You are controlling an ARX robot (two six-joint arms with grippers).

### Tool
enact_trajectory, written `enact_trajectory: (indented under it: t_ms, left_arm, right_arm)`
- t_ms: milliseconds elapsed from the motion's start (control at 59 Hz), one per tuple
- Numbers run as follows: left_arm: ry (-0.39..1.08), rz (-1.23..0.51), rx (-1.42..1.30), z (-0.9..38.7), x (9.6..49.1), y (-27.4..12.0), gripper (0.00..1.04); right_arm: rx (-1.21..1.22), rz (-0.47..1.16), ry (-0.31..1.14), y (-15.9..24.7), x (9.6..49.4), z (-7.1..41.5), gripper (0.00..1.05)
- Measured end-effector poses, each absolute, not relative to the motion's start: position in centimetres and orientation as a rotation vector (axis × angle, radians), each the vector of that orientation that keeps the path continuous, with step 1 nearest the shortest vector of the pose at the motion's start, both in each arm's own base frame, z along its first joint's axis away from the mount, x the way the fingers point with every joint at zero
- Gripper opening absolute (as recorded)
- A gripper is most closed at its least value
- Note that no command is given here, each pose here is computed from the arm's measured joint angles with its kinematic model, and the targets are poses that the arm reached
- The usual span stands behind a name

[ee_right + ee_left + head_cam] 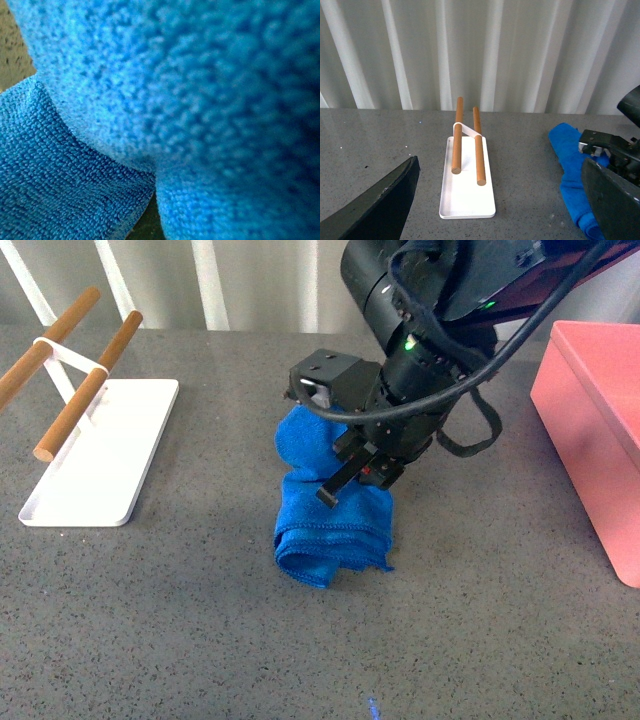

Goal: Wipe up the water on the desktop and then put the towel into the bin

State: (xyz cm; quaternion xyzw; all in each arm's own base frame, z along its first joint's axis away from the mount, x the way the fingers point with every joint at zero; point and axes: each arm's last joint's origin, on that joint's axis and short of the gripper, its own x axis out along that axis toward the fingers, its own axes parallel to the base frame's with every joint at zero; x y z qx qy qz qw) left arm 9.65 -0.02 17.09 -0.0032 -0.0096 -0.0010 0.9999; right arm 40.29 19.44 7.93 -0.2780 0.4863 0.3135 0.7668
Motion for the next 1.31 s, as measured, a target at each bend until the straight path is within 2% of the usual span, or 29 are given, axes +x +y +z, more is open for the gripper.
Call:
enact_trajectory:
  t_ms: [119,339,424,593,763,915,1305]
  left_arm:
    - [-0.019,-0.002,-0.006,17.1,9.7,0.0,0.98]
    - [-0.019,-0.002,-0.006,17.1,9.7,0.0,0.98]
    - [-0.019,-0.002,-0.006,17.1,9.7,0.0,0.98]
    - [-0.019,-0.002,-0.006,17.1,9.7,0.0,0.98]
    - [-0.019,-0.002,-0.006,17.1,9.7,0.0,0.98]
    - [-0.019,-0.002,-0.006,17.1,9.7,0.0,0.98]
    - [-0.019,-0.002,-0.006,17.1,9.7,0.0,0.98]
  right_arm:
    - [-0.568,0.700,0.960,18.7,40.2,10.5,0.04]
    - [-0.457,0.652,0.802,17.0,40.4,19.7,0.04]
    - [-0.410,0.589,0.715,15.3,40.3,25.7,0.04]
    - [-0.394,0.387,0.683,11.6,40.3,30.9,0.04]
    - [-0.380,0.148,0.772,7.5,40.0,32.2,0.04]
    - [-0.382,0.033,0.846,4.8,39.5,31.4,0.04]
    - [-0.318,-0.054,0.908,-0.3,38.1,30.1,0.04]
